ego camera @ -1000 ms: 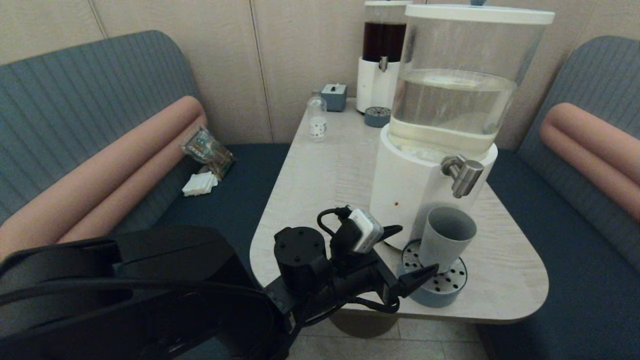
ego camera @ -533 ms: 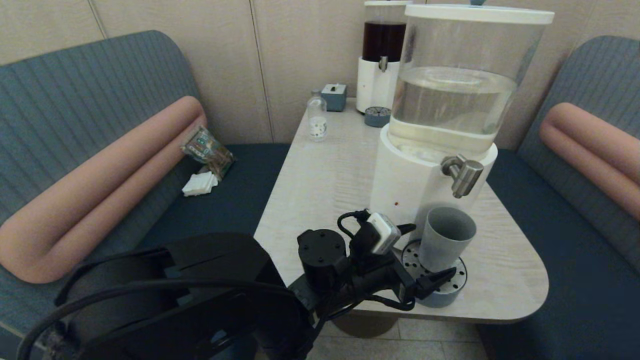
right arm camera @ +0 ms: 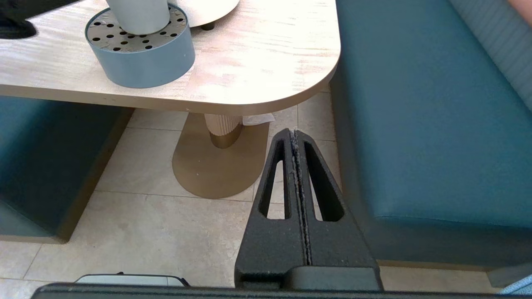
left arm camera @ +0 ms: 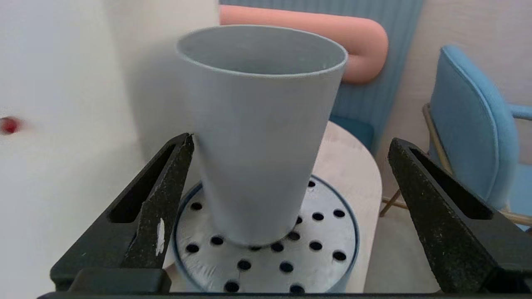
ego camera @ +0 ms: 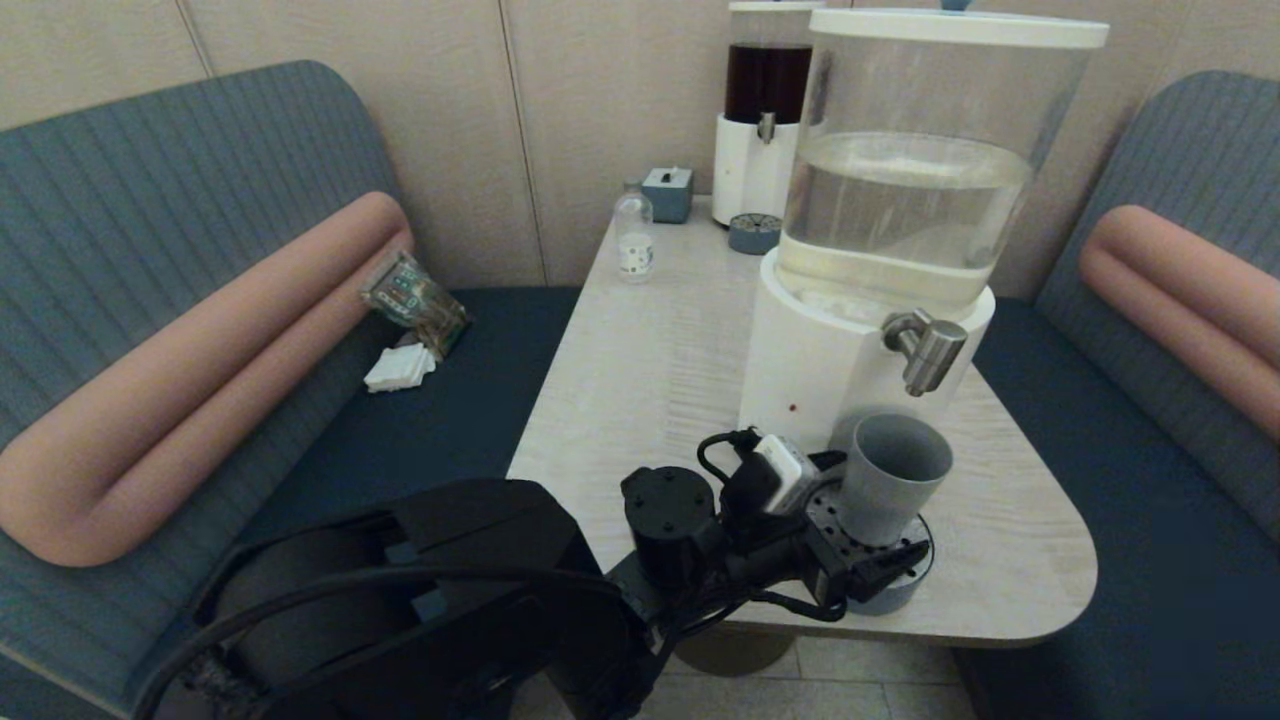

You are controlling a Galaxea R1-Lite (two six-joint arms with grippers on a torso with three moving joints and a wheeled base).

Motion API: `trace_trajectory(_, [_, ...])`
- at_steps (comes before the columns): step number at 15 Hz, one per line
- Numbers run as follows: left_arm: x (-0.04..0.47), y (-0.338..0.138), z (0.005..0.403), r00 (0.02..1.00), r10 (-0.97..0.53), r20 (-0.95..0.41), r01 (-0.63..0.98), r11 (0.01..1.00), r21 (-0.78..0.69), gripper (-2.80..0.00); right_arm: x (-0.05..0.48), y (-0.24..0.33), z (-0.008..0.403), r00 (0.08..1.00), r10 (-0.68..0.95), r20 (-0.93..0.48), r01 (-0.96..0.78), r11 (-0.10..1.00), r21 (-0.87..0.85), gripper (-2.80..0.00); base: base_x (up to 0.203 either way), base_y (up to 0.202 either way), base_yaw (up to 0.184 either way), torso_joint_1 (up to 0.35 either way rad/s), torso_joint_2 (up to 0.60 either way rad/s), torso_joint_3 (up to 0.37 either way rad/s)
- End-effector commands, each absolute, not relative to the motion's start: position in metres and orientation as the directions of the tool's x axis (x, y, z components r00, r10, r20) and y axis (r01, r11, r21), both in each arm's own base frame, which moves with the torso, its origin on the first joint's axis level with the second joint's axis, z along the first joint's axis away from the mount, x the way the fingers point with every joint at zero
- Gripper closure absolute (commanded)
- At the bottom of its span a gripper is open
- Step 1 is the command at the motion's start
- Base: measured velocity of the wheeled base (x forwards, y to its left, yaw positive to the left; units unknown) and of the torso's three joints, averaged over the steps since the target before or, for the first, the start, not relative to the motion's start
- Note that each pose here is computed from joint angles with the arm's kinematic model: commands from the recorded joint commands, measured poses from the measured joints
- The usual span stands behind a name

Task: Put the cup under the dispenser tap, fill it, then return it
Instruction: Place the cup next to the water dispenser

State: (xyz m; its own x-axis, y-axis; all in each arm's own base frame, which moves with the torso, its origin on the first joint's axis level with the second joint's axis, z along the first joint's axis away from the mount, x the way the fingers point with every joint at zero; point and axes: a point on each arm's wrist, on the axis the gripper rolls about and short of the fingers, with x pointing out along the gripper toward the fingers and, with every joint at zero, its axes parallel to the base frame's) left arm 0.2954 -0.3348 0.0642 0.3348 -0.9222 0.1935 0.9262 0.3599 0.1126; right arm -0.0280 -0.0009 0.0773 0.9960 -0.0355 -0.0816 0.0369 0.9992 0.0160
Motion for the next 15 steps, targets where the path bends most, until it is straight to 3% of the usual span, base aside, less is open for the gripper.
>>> trace_trajectory(1, [0.299,-0.341,0.058,0.328,-0.922,0.206,0.927,0.356,0.119,-2.8,-0.028,-0.001,0.077,0.996,-0.035,-0.083,0.037,0.999,0.017,0.0,0.0,0.0,0.0,0.0,0.0,0.0])
trace_trajectory(15, [0.325,-0.37,0.053,0.322,-0.916,0.239,0.924,0.359,0.132,-2.8,-0.028,-0.001,0.077,0.996,-0.035,-0.083,0.037,0.999,0.015,0.0,0.0,0.0,0.0,0.0,0.0,0.0])
